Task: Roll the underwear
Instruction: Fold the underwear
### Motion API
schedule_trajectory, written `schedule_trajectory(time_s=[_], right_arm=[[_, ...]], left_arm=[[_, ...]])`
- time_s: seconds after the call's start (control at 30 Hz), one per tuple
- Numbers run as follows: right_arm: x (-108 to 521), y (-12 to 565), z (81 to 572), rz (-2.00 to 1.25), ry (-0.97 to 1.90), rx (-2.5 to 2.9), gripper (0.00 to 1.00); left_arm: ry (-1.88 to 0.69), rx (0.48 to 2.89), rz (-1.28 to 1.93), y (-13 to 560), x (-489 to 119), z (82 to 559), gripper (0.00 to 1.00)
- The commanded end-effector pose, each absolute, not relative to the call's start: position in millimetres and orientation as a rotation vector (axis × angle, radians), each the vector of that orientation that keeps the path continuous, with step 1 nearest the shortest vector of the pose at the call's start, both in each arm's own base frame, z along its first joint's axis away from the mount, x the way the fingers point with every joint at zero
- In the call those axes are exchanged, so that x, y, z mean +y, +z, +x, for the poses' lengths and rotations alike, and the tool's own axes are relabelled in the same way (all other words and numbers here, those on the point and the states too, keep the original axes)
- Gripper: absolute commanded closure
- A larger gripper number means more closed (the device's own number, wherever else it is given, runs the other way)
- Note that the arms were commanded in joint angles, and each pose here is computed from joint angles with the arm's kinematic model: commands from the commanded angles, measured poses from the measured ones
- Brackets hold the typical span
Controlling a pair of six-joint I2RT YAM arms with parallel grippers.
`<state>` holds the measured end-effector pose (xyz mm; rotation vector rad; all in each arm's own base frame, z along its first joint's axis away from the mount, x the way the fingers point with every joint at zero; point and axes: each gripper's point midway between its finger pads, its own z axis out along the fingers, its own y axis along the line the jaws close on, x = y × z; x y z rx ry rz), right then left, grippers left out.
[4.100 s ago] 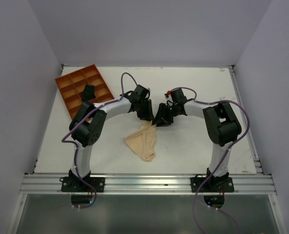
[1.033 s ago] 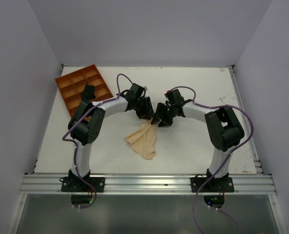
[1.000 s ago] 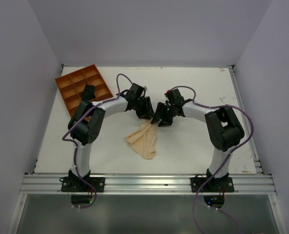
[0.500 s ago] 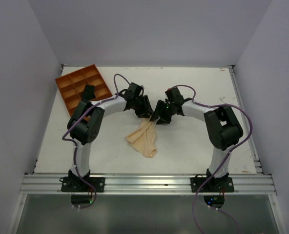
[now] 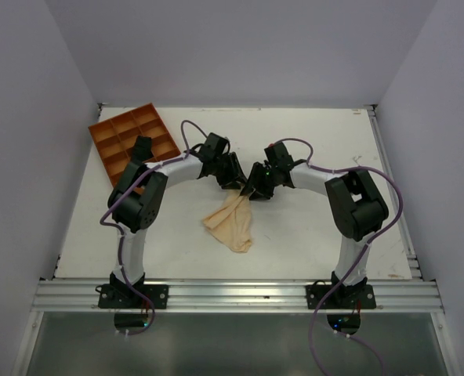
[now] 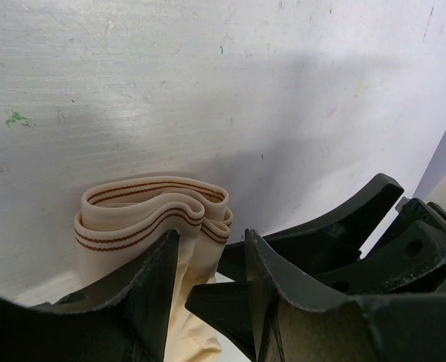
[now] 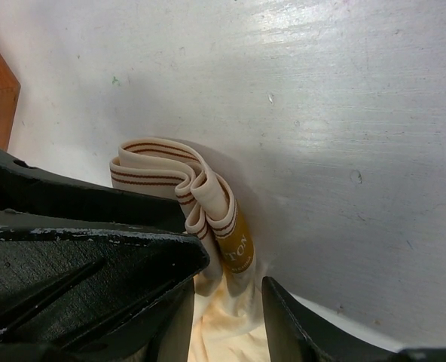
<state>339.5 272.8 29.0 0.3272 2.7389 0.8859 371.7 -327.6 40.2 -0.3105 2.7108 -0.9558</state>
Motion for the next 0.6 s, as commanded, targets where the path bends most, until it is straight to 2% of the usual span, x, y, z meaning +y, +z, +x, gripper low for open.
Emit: schedule_trajectory(time_s=[0.0,0.17,0.57], right_arm=[[289,46,366,0.325,0.947,2.602,0.55],[292,49,368,0.345,0.982,2.58,0.51],[299,58,368,0.373,1.047,2.54,0.48]], left_arm=[[-1.14,2.688,-0.225,79,-359,356,0.55],[-1.146,2.687,-0.229,80,-360,356,0.55],[-1.133,2.702,-0.24,73,-359,355,0.55]])
